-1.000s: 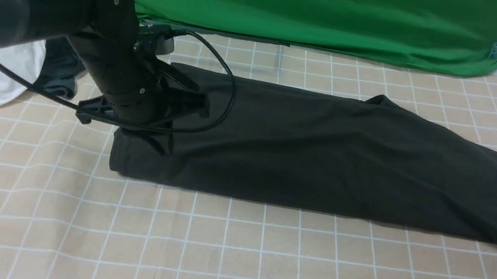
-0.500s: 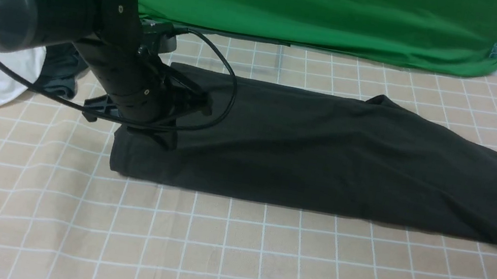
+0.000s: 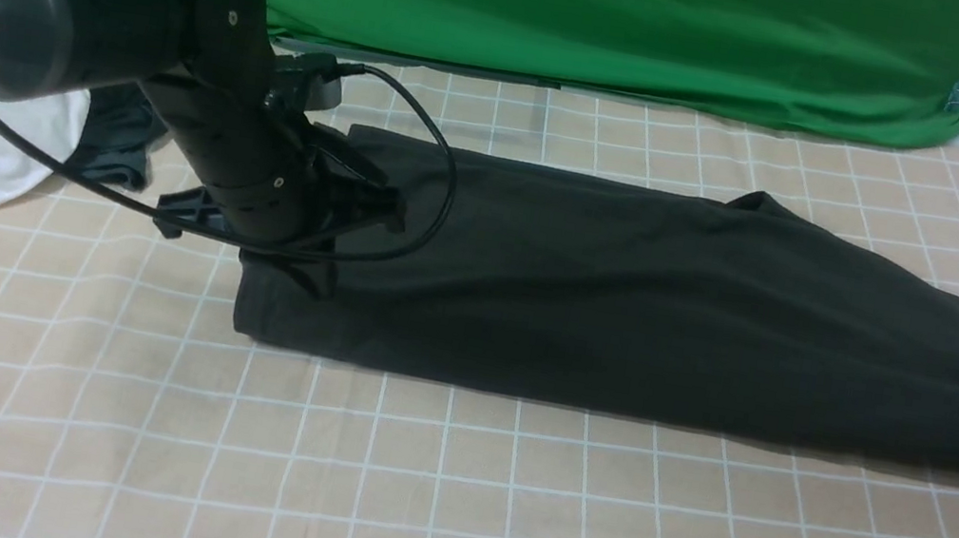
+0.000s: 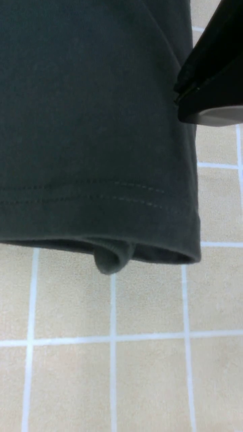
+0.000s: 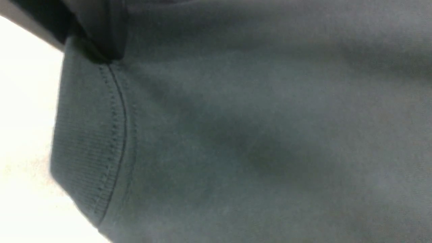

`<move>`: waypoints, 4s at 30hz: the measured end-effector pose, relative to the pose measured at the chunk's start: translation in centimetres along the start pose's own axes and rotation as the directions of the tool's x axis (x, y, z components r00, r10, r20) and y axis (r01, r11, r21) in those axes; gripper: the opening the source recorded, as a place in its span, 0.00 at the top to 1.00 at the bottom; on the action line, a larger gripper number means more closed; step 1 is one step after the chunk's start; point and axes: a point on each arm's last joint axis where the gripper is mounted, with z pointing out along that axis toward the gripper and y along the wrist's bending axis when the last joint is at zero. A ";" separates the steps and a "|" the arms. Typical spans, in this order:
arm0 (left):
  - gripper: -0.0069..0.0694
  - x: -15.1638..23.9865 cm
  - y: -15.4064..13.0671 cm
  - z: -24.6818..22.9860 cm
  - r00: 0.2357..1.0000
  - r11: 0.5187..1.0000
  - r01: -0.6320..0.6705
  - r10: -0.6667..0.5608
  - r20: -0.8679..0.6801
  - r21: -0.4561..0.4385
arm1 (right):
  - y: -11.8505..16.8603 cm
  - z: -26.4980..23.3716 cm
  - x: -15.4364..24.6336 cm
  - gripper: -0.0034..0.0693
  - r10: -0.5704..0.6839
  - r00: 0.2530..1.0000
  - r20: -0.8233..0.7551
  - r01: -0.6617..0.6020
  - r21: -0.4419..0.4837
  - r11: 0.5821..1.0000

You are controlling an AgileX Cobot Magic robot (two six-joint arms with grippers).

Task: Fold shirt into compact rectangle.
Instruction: 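Pull the folded dark garment lengthwise by its ends to straighten it flat on the table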

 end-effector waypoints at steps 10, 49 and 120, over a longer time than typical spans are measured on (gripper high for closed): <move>0.89 -1.3 4.6 -2.0 0.974 0.975 0.222 -0.222 0.047 -0.010 | -0.3 0.0 0.2 0.33 0.102 0.995 -0.017 -0.101 0.038 0.994; 0.89 -0.6 5.3 0.4 0.980 0.987 0.150 -0.156 -0.126 -0.056 | 2.3 0.0 -0.2 0.23 0.047 0.999 -0.015 -0.047 0.032 0.998; 0.78 -5.6 2.7 6.0 0.974 0.999 0.020 -0.030 -0.223 -0.046 | 2.5 -0.2 -0.6 0.23 0.066 0.998 0.020 -0.067 0.012 0.998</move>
